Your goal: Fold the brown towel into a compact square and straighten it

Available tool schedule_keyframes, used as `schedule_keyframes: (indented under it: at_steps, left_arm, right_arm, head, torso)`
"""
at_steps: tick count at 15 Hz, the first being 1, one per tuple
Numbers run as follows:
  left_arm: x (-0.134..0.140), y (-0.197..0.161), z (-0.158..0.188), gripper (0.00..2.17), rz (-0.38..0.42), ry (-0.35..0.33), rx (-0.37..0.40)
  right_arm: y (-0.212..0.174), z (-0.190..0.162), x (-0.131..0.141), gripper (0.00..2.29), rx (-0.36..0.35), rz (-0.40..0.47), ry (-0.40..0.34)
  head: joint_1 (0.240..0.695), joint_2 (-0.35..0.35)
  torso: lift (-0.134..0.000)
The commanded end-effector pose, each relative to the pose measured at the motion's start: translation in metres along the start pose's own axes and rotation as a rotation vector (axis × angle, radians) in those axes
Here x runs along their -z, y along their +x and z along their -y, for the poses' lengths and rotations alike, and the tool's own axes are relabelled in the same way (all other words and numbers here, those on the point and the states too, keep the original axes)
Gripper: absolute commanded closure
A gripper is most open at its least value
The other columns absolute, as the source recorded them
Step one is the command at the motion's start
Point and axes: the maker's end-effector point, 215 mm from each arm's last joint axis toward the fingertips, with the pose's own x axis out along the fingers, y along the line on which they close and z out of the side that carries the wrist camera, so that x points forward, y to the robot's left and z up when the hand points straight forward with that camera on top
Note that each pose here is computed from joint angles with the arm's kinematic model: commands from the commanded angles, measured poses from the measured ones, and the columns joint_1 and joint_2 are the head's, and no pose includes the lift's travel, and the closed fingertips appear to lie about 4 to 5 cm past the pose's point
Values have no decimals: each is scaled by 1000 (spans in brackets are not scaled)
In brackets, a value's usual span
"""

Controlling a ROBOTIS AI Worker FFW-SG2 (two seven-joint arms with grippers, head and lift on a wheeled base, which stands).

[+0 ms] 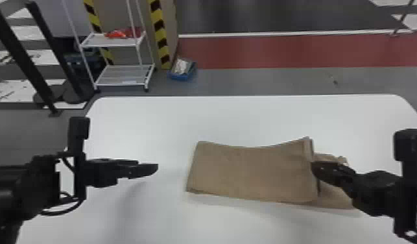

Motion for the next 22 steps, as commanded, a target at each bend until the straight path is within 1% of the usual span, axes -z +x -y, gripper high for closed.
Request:
schedule_keyframes:
  at_steps: [1, 2, 3, 5, 6, 7, 8, 10, 11, 12, 13, 14, 15, 16, 18, 19, 21, 22]
  left_arm:
    - [-3, 0, 1, 36, 6, 1, 1]
    - [-4, 0, 3, 36, 9, 4, 3]
    - [-4, 0, 4, 36, 8, 4, 5]
    - [-5, -2, 3, 36, 11, 3, 2]
    - [-6, -2, 3, 36, 14, 1, 3]
    - [-6, -2, 3, 36, 15, -2, 4]
    - [-8, -1, 8, 36, 25, -6, 18]
    - [-10, 1, 12, 36, 33, -7, 22]
    - [-10, 2, 15, 36, 34, -2, 25]
    - [-10, 2, 15, 36, 34, -2, 23]
    - [-10, 1, 14, 36, 33, -3, 22]
    - [-11, 1, 14, 36, 34, 0, 20]
    - [-10, 0, 15, 36, 33, 0, 19]
    - [-8, 0, 15, 36, 31, -2, 21]
    - [-6, 1, 20, 36, 32, -1, 27]
    - [-7, 1, 22, 36, 31, 2, 30]
    - [-5, 1, 24, 36, 26, 2, 29]
    - [-5, 2, 26, 36, 25, 4, 31]
  right_arm:
    - [2, 12, 23, 1052, 15, -37, 33]
    - [7, 13, 27, 1052, 11, -40, 34]
    - [5, 15, 25, 1052, 12, -31, 43]
    - [-13, 18, -5, 1052, 12, 38, 51]
    - [-19, 17, -7, 1052, 16, 45, 46]
    - [-22, 23, -1, 1052, 29, 35, 53]
    - [-19, 31, 15, 1052, 39, 9, 75]
    - [-8, 36, 32, 1052, 43, -24, 89]
    - [-7, 35, 31, 1052, 40, -22, 86]
    - [-10, 32, 18, 1052, 29, 9, 83]
    - [-22, 32, -2, 1055, 24, 57, 83]
    - [-34, 31, -13, 1052, 20, 89, 90]
    - [-44, 35, -14, 1052, 30, 96, 96]
    - [-44, 38, -5, 1052, 37, 80, 106]
    - [-34, 49, 21, 1052, 51, 32, 133]
    - [-27, 57, 25, 1052, 56, 26, 149]
    - [-29, 61, 17, 1052, 57, 41, 155]
    - [-38, 61, 2, 1052, 58, 73, 153]
  head:
    - [695, 66]
    - [695, 60]
    - [695, 55]
    - [695, 50]
    - [695, 44]
    - [695, 41]
    - [695, 37]
    - [695, 26]
    - [695, 19]
    - [695, 9]
    - [695, 7]
    - [695, 7]
    - [695, 5]
    - [695, 2]
    - [695, -8]
    - [695, -14]
    - [695, -33]
    - [695, -37]
  torso:
    - [-124]
    - [-124]
    - [-124]
    - [-124]
    - [-124]
    - [-124]
    - [-124]
    - [-124]
    - [-124]
    - [-124]
    - [-124]
    - [-124]
    - [-124]
    - [-124]
    - [-124]
    - [-124]
    - [-124]
    - [-124]
